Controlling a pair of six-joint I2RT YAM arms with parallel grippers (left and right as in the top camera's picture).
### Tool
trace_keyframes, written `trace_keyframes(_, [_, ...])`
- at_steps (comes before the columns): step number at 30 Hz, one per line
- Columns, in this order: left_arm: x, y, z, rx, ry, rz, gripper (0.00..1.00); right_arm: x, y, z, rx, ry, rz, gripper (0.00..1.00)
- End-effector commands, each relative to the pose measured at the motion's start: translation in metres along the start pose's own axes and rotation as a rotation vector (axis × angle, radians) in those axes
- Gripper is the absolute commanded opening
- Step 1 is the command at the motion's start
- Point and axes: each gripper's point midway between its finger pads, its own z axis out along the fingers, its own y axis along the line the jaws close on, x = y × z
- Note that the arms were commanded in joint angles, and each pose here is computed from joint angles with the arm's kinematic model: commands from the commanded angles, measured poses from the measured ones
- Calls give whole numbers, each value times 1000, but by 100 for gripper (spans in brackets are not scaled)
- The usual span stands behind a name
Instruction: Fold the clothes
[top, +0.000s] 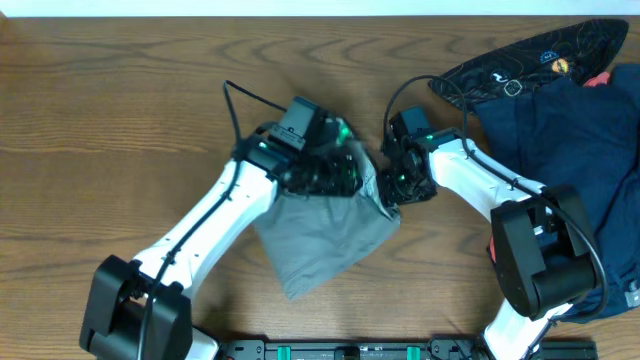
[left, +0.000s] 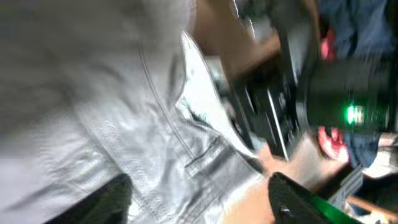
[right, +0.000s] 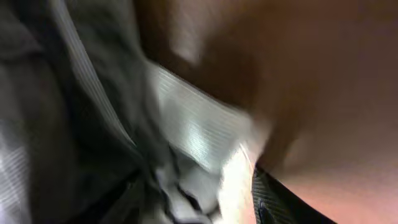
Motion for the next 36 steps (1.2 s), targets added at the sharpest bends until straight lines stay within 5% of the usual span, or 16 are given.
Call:
trace_keyframes(1, [-44,12,-27,6,-142,-22,76,-25,-26,-46,93,-116,80,55])
trace_keyframes(7, [-96,86,-54,-209,-357,-109,77,-46,-4,-135,-31,-303,12,57])
trace_keyframes(11, [-97,123,-40,-300,-330,-150,77,-32,45,-154,-219,-316,-159,57])
trace_keyframes(19, [-38,176,26,-395,-34,-271,77,24,92,-88,-290,-73,-286,59])
trace_keyframes(26, [37,196,35,-483,272,-386,74,64,68,-6,-168,109,-235,59])
trace_keyframes(31, [76,190,16,-522,434,-445,74,35,11,28,93,30,-106,59])
trace_keyframes(36, [77,177,1,-503,432,-448,79,-24,6,24,87,-191,-115,63])
